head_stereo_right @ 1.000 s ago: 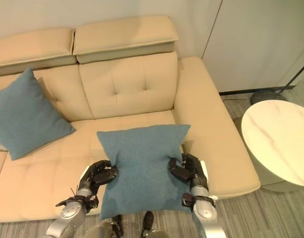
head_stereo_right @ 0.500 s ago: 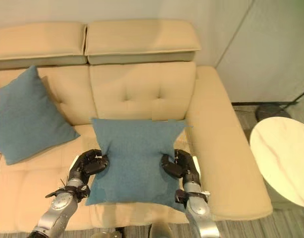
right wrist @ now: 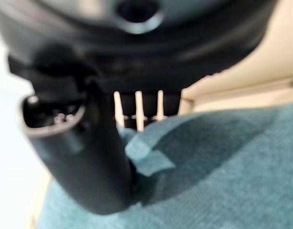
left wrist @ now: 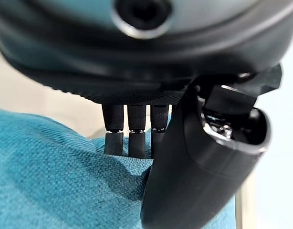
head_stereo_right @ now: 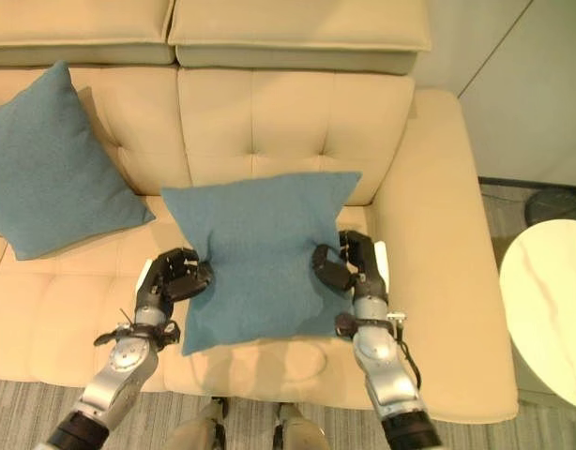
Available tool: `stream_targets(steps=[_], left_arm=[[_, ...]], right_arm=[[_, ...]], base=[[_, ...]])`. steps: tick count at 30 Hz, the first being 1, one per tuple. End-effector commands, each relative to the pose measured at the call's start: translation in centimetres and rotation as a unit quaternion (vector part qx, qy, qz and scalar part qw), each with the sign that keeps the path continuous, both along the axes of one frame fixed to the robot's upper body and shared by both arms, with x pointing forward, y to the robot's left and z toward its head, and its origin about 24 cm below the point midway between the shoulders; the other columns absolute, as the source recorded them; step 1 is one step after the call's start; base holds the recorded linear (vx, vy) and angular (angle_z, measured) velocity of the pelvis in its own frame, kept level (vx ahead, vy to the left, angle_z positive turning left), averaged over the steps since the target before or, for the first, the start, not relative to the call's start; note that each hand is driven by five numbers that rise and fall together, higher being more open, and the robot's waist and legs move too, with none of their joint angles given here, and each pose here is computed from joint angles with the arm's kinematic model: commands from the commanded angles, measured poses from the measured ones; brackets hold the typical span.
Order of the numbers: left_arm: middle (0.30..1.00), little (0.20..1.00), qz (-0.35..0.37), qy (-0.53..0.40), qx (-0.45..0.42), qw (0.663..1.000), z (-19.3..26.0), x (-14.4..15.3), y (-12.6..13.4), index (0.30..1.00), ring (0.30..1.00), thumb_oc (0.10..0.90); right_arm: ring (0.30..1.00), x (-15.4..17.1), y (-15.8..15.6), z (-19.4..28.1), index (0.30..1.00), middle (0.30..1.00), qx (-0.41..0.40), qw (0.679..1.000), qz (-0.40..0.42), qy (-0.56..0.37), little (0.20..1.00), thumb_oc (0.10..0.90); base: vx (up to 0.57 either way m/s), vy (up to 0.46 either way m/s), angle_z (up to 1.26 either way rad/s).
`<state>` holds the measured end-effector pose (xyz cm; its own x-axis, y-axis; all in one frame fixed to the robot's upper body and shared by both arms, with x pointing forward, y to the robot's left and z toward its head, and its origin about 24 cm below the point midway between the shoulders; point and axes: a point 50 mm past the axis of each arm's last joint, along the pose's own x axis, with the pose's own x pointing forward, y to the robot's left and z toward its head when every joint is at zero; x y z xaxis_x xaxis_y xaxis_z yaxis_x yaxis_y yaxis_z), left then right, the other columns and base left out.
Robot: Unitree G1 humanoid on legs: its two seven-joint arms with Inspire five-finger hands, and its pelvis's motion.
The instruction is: Pick up all the scattered cushions and arrange them neatly on the sofa.
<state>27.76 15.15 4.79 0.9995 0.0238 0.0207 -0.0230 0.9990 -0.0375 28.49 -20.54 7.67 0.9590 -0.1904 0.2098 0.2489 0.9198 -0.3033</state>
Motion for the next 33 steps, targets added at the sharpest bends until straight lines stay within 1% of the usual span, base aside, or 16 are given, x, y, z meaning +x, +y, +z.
stream_targets(steps=[1, 2, 3, 4, 7, 9, 11, 12, 13, 15, 19, 24, 25, 31, 32, 33], left_arm=[[0.3, 0.3, -0.084, -0.295, -0.02, 0.951, 11.4, 2.1, -5.6, 0.3, 0.3, 0.4], [0.3, 0.3, -0.083, -0.309, -0.013, 0.947, 12.3, 2.6, -6.0, 0.3, 0.3, 0.4], [0.3, 0.3, -0.075, -0.344, 0.004, 0.936, 14.3, 3.5, -7.3, 0.3, 0.3, 0.4], [0.3, 0.3, -0.075, -0.344, 0.004, 0.936, 14.3, 3.5, -7.3, 0.3, 0.3, 0.4], [0.3, 0.3, -0.051, -0.4, 0.026, 0.915, 17.6, 4.6, -9.1, 0.3, 0.3, 0.4], [0.3, 0.3, -0.027, -0.423, 0.046, 0.905, 18.8, 5.1, -10.0, 0.3, 0.3, 0.4], [0.3, 0.3, -0.024, -0.419, 0.056, 0.906, 18.7, 5.4, -10.4, 0.3, 0.3, 0.4], [0.653, 0.653, -0.024, -0.419, 0.056, 0.906, 18.7, 5.4, -10.4, 0.653, 0.653, 0.635], [0.9, 0.9, -0.021, -0.409, 0.057, 0.91, 18.5, 5.7, -10.3, 0.9, 0.9, 0.8], [0.9, 0.9, -0.022, -0.371, 0.066, 0.926, 17.8, 6.9, -10.1, 0.9, 0.9, 0.8], [0.9, 0.9, -0.026, -0.345, 0.08, 0.935, 16.4, 7.1, -9.2, 0.9, 0.9, 0.8], [0.9, 0.9, -0.011, -0.259, 0.056, 0.964, 12.2, 7.4, -7.2, 0.9, 0.9, 0.8], [0.9, 0.9, -0.012, -0.259, 0.056, 0.964, 12.2, 7.4, -7.2, 0.9, 0.9, 0.8], [0.9, 0.9, 0.011, -0.219, 0.047, 0.974, 9.7, 6.8, -4.4, 0.9, 0.9, 0.8], [0.9, 0.9, 0.011, -0.219, 0.047, 0.975, 9.7, 6.8, -4.4, 0.9, 0.9, 0.8], [0.9, 0.9, 0.018, -0.217, 0.04, 0.975, 9.4, 6.5, -3.5, 0.9, 0.9, 0.8]], right_arm=[[0.3, 0.7, 4.2, 8.8, 0.3, 0.3, -0.03, 0.966, 0.078, -0.246, 0.3, 0.4], [0.3, 1.2, 4.5, 9.5, 0.3, 0.3, -0.036, 0.962, 0.073, -0.26, 0.3, 0.4], [0.3, 2.4, 5.4, 11.0, 0.3, 0.3, -0.047, 0.955, 0.059, -0.288, 0.3, 0.4], [0.3, 2.4, 5.4, 11.0, 0.3, 0.3, -0.047, 0.955, 0.059, -0.288, 0.3, 0.4], [0.3, 3.7, 6.2, 13.5, 0.3, 0.3, -0.075, 0.936, 0.018, -0.343, 0.3, 0.4], [0.3, 4.5, 6.1, 14.3, 0.3, 0.3, -0.089, 0.928, -0.016, -0.361, 0.3, 0.4], [0.3, 5.0, 5.8, 14.4, 0.3, 0.3, -0.102, 0.929, -0.029, -0.354, 0.3, 0.4], [0.507, 5.0, 5.8, 14.4, 0.507, 0.507, -0.102, 0.929, -0.029, -0.354, 0.507, 0.538], [0.9, 5.4, 5.6, 14.3, 0.9, 0.9, -0.104, 0.933, -0.032, -0.344, 0.9, 0.8], [0.9, 6.8, 4.9, 14.2, 0.9, 0.9, -0.1, 0.945, -0.037, -0.308, 0.9, 0.8], [0.9, 6.9, 4.1, 12.4, 0.9, 0.9, -0.113, 0.958, -0.031, -0.261, 0.9, 0.8], [0.9, 6.3, 3.2, 8.9, 0.9, 0.9, -0.099, 0.975, -0.025, -0.195, 0.9, 0.8], [0.9, 6.3, 3.2, 8.9, 0.9, 0.9, -0.099, 0.975, -0.025, -0.195, 0.9, 0.8], [0.9, 5.4, 1.5, 7.3, 0.9, 0.9, -0.086, 0.983, -0.025, -0.162, 0.9, 0.8], [0.9, 5.4, 1.5, 7.3, 0.9, 0.9, -0.086, 0.983, -0.025, -0.162, 0.9, 0.8], [0.9, 4.9, 0.8, 7.0, 0.9, 0.9, -0.084, 0.984, -0.025, -0.155, 0.9, 0.8]], base=[[-0.09, 0.001, 0.03], [-0.12, 0.007, 0.08], [-0.1, 0.008, 0.05], [-0.1, 0.008, 0.06], [-0.04, 0.018, 0.0], [-0.04, 0.033, 0.02], [-0.03, 0.011, 0.35], [-0.01, 0.002, 0.23], [-0.03, 0.0, -0.53], [-0.05, 0.002, -0.64], [0.0, -0.004, 0.13], [0.0, -0.014, -0.01], [-0.01, -0.011, -0.17], [0.0, -0.008, -0.01], [0.03, -0.022, 0.02], [0.03, -0.015, 0.21]])
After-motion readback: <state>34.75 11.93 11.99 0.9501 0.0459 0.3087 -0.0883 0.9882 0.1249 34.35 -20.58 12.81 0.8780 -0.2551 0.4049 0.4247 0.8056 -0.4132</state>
